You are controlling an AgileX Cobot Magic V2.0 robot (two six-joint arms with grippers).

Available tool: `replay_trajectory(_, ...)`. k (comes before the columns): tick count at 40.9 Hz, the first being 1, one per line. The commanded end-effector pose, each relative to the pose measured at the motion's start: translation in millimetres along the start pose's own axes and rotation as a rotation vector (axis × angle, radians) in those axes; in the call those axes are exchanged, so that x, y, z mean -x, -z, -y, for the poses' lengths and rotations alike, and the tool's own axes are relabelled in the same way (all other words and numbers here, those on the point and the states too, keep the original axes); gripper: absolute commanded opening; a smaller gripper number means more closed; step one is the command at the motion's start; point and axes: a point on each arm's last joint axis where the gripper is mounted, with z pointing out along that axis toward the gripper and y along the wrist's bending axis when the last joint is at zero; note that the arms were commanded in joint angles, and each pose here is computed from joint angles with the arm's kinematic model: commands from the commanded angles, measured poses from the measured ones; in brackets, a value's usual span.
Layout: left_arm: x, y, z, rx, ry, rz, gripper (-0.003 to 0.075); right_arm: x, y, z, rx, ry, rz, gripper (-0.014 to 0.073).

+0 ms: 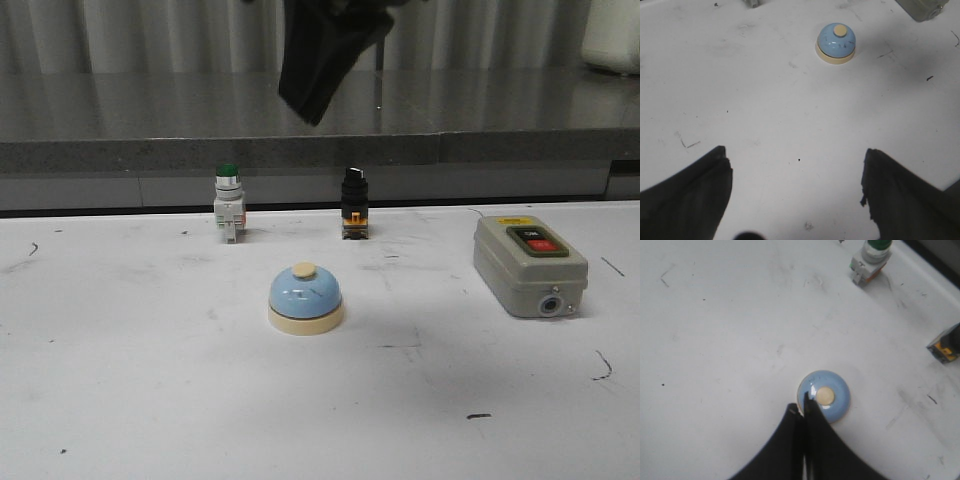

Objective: Place and press bell with both arms

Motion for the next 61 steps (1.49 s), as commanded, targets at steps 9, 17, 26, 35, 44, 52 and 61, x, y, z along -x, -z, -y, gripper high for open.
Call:
replay_trajectory(9, 12.0, 5.8, 1.7, -0.014, 0.015, 0.088, 0.0514, 5.8, -52.5, 11.3, -0.056, 0.057, -0.017, -0.0069)
replay_trajectory(17, 12.0, 5.8, 1.7, -0.014, 0.015, 0.088, 0.0514, -3.7, -97.0, 20.5, -0.096, 0.102, -0.063, -0.0069)
replay_trajectory(26, 12.2, 5.8, 1.7, -0.014, 0.015, 0.091, 0.0514, 10.2, -48.0, 15.0, -0.086, 0.081, -0.044, -0.0069)
replay_trajectory(35, 12.2, 5.8, 1.7, -0.014, 0.015, 0.091, 0.0514, 11.3, 29.5, 8.8, -0.11, 0.085, 0.092, -0.0069)
replay_trajectory(44, 12.2, 5.8, 1.7, -0.014, 0.015, 0.091, 0.0514, -21.1, 96.0, 16.8, -0.162, 0.044, 0.168, -0.0069)
replay_trajectory(52, 12.2, 5.8, 1.7, -0.014, 0.015, 0.091, 0.0514, -69.5, 138.2, 18.9, -0.185, -0.037, 0.213, -0.0069)
replay_trajectory(61, 12.2, 5.8, 1.7, -0.014, 0.015, 0.091, 0.0514, -126.9, 170.2, 2.7, -0.207, -0.044, 0.269, -0.0069)
